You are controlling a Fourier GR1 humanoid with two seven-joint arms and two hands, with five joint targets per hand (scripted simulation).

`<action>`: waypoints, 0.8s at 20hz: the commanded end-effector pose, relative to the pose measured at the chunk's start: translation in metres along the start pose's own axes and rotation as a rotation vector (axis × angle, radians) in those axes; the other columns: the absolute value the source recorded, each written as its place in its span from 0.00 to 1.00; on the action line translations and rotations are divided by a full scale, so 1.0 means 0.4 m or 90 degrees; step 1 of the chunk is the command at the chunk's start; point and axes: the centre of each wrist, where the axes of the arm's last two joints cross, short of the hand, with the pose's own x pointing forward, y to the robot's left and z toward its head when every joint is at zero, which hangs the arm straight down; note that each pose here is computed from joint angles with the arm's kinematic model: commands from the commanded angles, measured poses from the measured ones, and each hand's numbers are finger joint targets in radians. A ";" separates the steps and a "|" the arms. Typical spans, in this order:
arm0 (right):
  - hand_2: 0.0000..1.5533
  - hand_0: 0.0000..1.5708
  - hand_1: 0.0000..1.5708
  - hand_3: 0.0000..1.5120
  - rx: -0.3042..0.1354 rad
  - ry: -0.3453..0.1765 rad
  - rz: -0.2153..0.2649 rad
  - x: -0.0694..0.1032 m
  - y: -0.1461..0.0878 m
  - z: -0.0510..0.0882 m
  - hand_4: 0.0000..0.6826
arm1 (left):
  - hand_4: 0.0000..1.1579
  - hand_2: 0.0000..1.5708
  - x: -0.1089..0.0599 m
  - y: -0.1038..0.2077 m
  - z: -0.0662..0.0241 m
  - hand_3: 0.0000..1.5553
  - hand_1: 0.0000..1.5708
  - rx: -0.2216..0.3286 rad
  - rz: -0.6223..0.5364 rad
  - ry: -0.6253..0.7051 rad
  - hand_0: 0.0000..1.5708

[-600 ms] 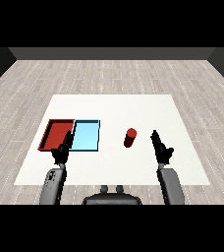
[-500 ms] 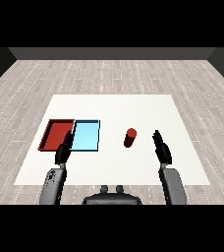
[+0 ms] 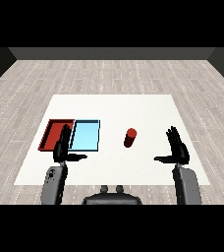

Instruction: Pick the red can and put it in the red box

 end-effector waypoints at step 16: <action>0.00 0.00 0.00 0.00 0.017 -0.042 -0.034 -0.068 -0.038 -0.009 0.00 | 0.00 0.00 -0.040 0.012 0.036 0.00 0.00 -0.006 0.043 -0.081 0.00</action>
